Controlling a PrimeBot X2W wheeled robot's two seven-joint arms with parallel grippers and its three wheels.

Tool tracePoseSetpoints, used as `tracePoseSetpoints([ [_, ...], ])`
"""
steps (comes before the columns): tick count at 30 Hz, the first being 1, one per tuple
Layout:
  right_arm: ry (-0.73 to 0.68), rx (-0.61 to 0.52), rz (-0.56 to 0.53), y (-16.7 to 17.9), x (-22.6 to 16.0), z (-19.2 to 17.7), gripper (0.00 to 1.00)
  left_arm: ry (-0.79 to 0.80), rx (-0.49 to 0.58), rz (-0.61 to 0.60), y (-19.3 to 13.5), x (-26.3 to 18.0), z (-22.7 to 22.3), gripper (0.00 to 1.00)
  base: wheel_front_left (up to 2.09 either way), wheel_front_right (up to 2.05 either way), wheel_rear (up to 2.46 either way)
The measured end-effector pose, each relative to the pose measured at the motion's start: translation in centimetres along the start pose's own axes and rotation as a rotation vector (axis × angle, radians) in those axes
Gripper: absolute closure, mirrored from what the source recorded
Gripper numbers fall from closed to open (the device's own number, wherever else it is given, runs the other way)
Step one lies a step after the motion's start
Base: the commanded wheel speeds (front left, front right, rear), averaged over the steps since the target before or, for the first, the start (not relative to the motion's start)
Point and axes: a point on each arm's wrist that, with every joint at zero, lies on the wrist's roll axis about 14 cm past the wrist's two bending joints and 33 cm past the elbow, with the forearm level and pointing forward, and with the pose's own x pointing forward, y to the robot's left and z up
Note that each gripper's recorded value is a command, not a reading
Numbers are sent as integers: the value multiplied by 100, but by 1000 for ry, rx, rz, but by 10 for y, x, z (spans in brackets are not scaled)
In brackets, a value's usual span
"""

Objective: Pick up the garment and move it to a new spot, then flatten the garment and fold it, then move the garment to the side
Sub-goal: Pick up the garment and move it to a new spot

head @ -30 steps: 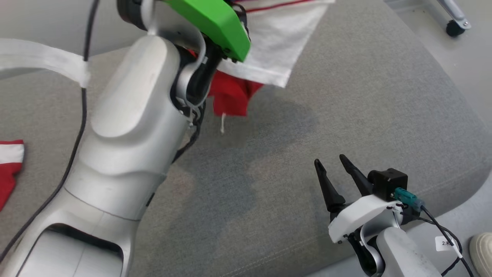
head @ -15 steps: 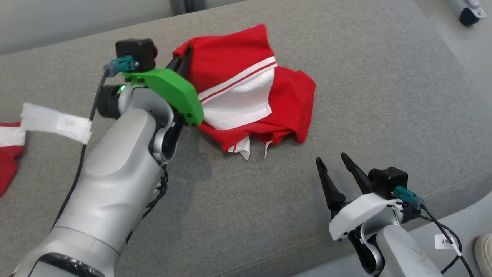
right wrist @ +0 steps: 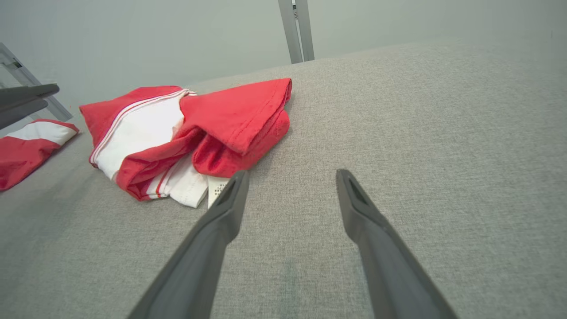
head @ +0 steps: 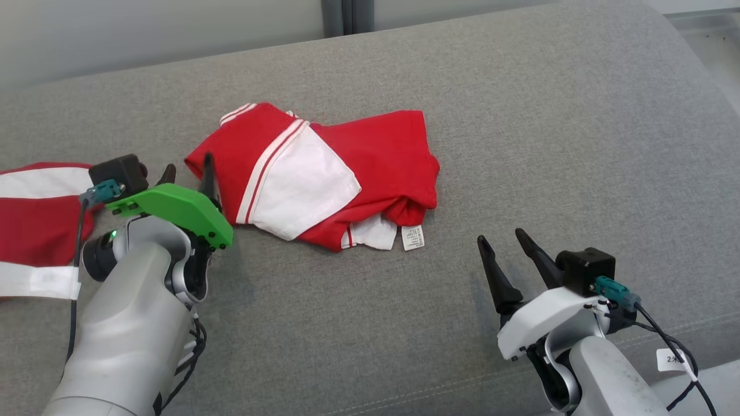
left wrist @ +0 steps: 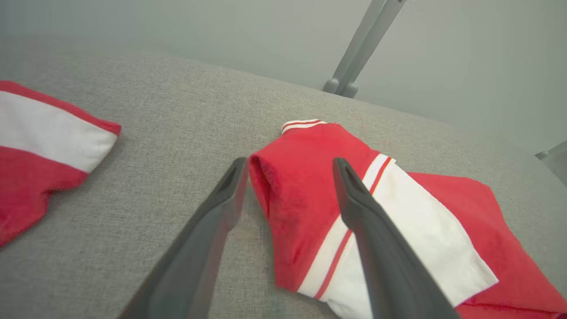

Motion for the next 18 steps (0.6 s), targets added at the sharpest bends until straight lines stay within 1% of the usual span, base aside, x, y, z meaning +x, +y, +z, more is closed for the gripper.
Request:
tracePoseSetpoints([
  [3,-6,-3,9,3,1,3,0,-9,-8,32,12,-8,1,0,0,0,0],
  [6,-13,-3,14,5,0,6,0,-25,12,44,19,-14,4,0,0,0,0],
  [9,-12,-3,19,7,-2,6,0,-37,54,34,17,-19,9,0,0,0,0],
  [13,-25,-2,21,8,-4,10,0,-30,139,-17,1,-21,11,0,0,0,0],
  [18,-29,2,-4,1,-9,11,0,36,195,-125,-40,-14,0,0,0,0,0],
])
